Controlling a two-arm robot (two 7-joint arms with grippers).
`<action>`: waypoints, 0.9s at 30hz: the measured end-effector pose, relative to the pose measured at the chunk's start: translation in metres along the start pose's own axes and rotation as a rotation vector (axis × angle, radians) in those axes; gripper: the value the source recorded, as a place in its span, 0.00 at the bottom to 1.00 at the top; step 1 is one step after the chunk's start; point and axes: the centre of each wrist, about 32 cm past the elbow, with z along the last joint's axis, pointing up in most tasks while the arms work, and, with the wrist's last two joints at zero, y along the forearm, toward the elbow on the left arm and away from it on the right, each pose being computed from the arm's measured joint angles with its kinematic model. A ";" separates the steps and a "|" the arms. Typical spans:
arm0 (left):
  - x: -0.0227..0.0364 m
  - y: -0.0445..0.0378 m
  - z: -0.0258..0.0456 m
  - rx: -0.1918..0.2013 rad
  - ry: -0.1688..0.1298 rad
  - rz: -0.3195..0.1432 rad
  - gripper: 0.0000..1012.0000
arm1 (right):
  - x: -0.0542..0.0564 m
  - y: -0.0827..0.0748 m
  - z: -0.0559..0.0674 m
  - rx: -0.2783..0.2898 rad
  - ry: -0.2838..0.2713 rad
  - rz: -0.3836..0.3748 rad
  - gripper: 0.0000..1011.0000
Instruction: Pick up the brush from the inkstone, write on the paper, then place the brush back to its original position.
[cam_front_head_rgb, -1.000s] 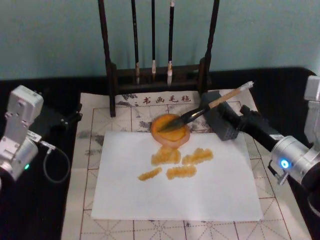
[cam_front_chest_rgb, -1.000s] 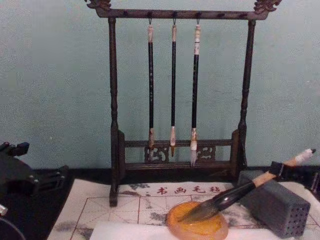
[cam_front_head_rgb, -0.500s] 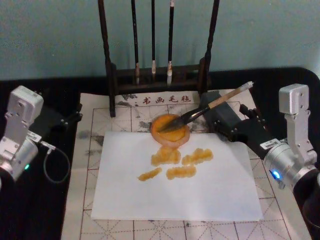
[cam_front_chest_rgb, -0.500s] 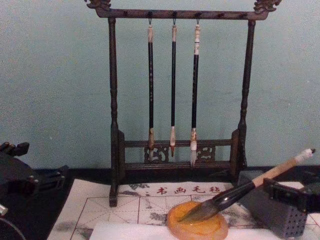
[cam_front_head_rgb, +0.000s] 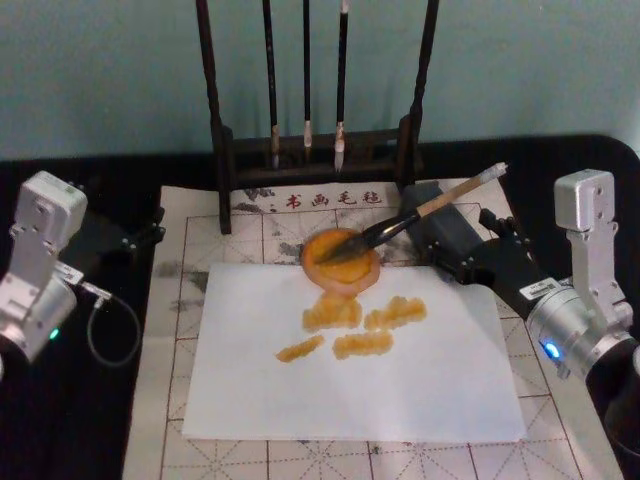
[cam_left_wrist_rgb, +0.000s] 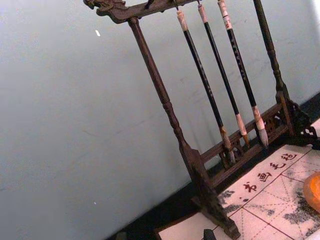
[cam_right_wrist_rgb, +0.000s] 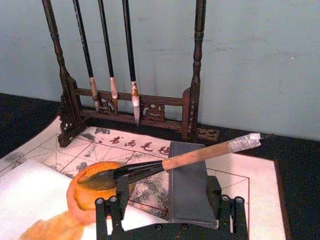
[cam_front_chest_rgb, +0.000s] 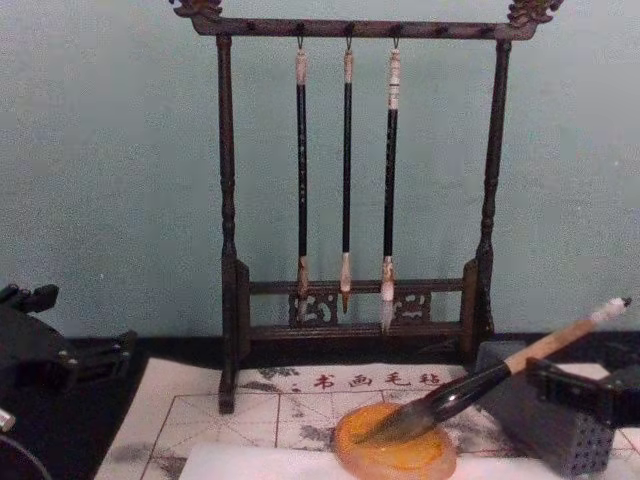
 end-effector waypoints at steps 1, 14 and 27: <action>0.0000 0.0000 0.0000 0.000 0.000 0.000 0.99 | 0.000 0.000 0.000 0.000 0.000 0.000 0.99; 0.0000 0.0000 0.0000 0.000 0.000 0.000 0.99 | 0.000 0.000 0.000 0.001 0.003 0.001 0.99; 0.0000 0.0000 0.0000 0.000 0.000 0.000 0.99 | 0.000 0.000 0.000 0.001 0.005 0.002 0.99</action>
